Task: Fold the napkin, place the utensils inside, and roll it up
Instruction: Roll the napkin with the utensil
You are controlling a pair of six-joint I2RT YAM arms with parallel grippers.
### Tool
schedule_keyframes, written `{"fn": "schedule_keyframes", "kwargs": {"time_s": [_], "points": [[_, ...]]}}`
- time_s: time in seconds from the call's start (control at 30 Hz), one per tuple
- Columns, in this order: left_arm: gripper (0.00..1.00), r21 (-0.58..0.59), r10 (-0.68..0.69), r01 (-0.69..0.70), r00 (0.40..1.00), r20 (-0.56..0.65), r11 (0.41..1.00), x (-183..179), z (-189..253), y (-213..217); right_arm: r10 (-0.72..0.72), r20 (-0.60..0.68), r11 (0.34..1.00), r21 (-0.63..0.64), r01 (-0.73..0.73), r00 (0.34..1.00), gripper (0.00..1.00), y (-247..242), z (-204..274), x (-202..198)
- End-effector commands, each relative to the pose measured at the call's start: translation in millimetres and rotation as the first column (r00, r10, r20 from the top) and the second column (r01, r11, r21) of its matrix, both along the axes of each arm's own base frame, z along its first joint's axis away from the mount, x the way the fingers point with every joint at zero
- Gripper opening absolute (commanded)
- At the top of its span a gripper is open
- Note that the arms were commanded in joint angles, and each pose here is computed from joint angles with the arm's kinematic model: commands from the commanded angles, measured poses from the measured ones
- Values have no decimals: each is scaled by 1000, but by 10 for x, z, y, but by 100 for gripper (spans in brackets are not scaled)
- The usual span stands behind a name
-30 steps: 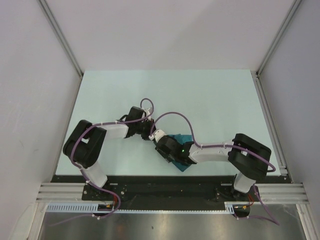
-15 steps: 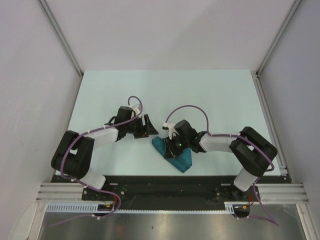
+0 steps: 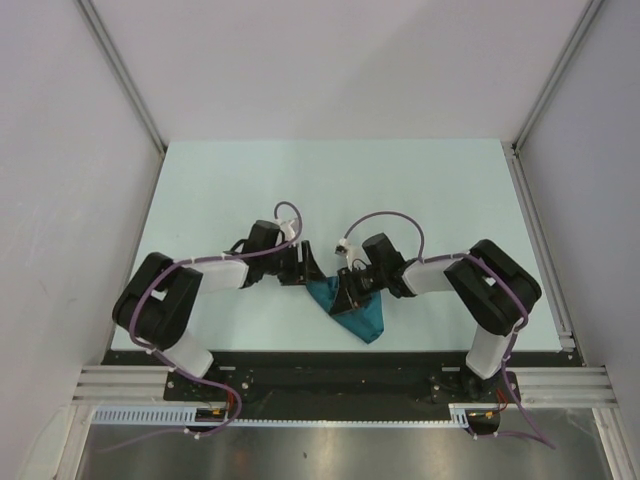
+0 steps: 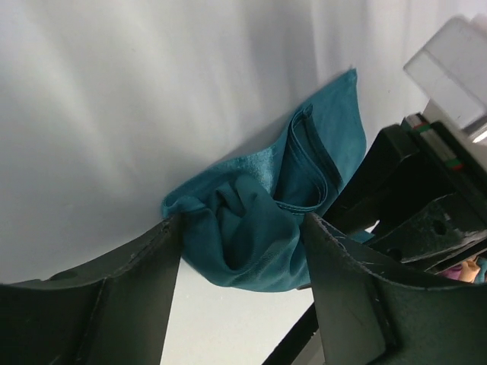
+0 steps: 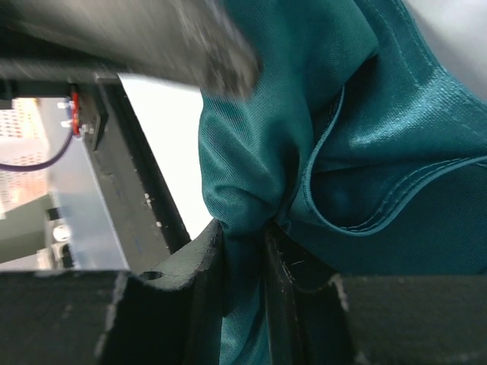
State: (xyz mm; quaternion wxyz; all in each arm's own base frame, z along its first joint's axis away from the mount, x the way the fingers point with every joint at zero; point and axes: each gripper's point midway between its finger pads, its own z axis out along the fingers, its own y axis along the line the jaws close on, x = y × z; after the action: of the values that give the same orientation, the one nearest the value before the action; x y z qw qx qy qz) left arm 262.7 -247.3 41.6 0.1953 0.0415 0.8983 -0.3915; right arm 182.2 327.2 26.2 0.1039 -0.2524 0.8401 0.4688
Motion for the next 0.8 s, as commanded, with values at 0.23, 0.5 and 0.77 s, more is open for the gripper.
{"fn": "schedule_keyframes", "kwargs": {"time_s": [0.23,0.5,0.77], "points": [[31,-34,-74,73,997,-29,997,-73,-87,-254,-25,-164,999,20,28,986,32,-169,-220,-43],[0,0,-71,71,995,-64,997,-12,-138,-285,-40,-9,999,-21,40,999,64,-240,316,209],[0,31,-60,63,994,-92,998,54,-167,-292,-85,362,964,-205,169,928,70,-254,730,313]]}}
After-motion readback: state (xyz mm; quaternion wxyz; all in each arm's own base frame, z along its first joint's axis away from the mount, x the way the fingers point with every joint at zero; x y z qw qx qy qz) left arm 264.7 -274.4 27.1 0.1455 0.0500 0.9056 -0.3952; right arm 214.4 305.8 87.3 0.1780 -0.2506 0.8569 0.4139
